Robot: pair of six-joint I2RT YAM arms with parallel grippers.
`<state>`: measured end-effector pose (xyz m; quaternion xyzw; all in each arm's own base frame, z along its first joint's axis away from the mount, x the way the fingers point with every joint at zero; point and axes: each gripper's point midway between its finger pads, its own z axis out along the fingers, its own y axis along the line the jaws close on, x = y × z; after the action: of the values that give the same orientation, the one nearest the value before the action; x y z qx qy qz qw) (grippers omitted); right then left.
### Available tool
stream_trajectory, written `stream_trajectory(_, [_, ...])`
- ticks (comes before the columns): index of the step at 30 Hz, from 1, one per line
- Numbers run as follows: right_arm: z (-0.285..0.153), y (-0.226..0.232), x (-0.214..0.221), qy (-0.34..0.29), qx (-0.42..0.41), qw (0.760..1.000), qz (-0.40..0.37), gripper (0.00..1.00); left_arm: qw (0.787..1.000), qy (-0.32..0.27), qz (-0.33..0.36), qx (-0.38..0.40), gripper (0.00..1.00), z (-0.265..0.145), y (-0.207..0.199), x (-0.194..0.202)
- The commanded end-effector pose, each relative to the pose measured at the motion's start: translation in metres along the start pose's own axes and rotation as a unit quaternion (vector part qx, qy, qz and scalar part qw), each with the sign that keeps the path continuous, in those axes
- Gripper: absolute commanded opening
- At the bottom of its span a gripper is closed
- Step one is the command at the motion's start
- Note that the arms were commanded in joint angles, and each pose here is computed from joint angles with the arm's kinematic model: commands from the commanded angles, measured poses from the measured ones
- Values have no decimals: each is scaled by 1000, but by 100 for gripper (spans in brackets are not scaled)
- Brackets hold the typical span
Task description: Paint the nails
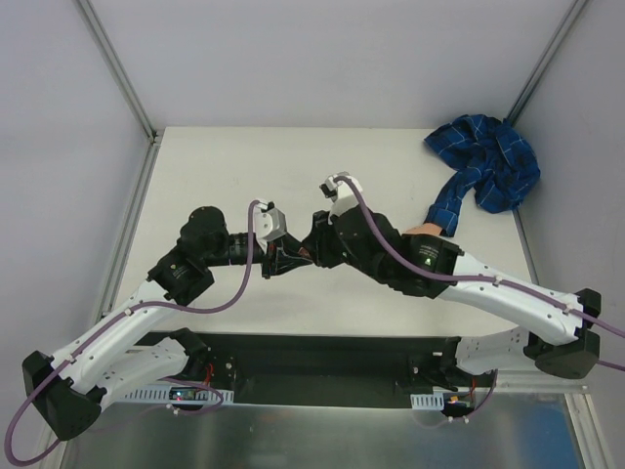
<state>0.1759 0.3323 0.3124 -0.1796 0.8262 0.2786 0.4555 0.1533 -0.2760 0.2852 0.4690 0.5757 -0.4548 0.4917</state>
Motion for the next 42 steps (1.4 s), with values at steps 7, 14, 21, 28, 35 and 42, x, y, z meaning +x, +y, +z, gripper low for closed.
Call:
stream_trajectory(7, [-29, 33, 0, -52, -218, 956, -187, 0, 980, -22, 3, 200, 0, -4, -62, -22])
stream_trajectory(14, [-57, 49, 16, 10, -377, 906, -193, 0, 965, -25, -27, 261, 0, -9, -79, -24])
stream_trajectory(21, [-42, 25, -2, -9, -276, 951, -140, 37, 977, -20, -32, 209, 0, 0, -62, -18])
stream_trajectory(28, [-39, -17, -32, -47, -121, 991, -46, 72, 995, -30, -23, 90, 0, 4, -30, -21])
stream_trajectory(35, [-37, -24, -45, -46, -38, 998, -23, 81, 999, -40, 0, -16, 0, -3, -1, -21])
stream_trajectory(42, [-21, -13, -42, -51, 4, 999, 1, 70, 997, -38, 12, -70, 0, -7, 17, -15])
